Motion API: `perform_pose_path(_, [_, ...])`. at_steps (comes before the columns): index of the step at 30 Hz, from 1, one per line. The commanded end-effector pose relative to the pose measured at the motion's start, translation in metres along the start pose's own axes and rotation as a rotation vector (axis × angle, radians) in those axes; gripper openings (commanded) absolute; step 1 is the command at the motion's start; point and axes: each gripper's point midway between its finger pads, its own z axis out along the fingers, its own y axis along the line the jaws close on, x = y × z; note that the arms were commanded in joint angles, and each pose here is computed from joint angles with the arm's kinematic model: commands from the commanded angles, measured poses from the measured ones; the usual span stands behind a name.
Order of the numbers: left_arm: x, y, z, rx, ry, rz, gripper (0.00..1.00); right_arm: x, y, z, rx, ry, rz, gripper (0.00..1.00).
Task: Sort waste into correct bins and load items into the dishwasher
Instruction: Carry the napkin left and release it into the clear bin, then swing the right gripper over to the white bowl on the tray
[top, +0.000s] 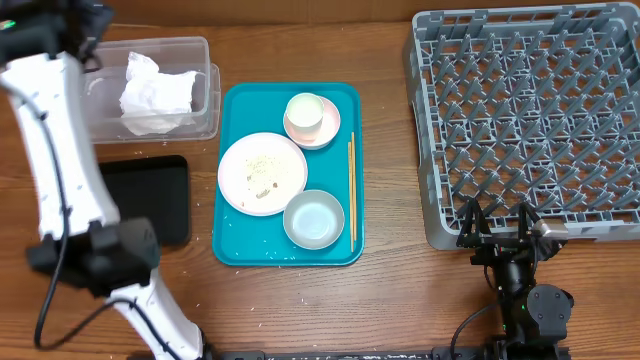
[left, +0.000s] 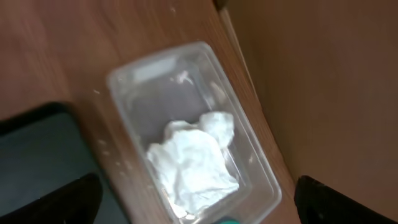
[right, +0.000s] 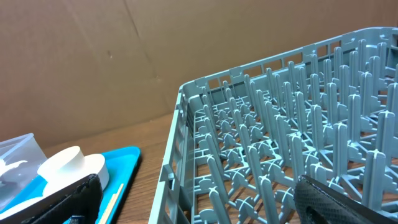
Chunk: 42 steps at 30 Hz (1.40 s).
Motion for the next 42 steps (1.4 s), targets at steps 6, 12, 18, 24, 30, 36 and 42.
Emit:
perform_pose_path(6, [0.002, 0.054, -0.008, -0.188, 0.042, 0.010, 1.00, 0.002, -0.001, 0.000, 0.002, -0.005, -0.004, 1.00])
perform_pose_path(12, [-0.001, 0.078, -0.013, -0.309, 0.012, 0.046, 1.00, 0.001, 0.000, 0.000, -0.001, -0.006, -0.002, 1.00])
perform_pose_path(18, [0.003, 0.079, -0.014, -0.309, 0.028, 0.047, 1.00, -0.014, 0.047, -0.006, -0.262, -0.015, 0.237, 1.00])
perform_pose_path(24, [0.003, 0.079, -0.014, -0.309, 0.028, 0.047, 1.00, -0.081, 0.069, -0.027, -0.429, -0.241, 0.433, 1.00])
perform_pose_path(30, [0.003, 0.079, -0.014, -0.309, 0.028, 0.047, 1.00, -0.207, 0.014, -0.114, -0.276, -0.986, 0.583, 1.00])
perform_pose_path(36, [0.003, 0.079, -0.014, -0.309, 0.028, 0.047, 1.00, -0.283, 0.032, -0.150, -0.294, -1.093, 0.594, 1.00])
perform_pose_path(42, [0.003, 0.079, -0.013, -0.308, 0.029, 0.047, 1.00, -0.360, 0.091, -0.141, -0.337, -1.021, 0.304, 1.00])
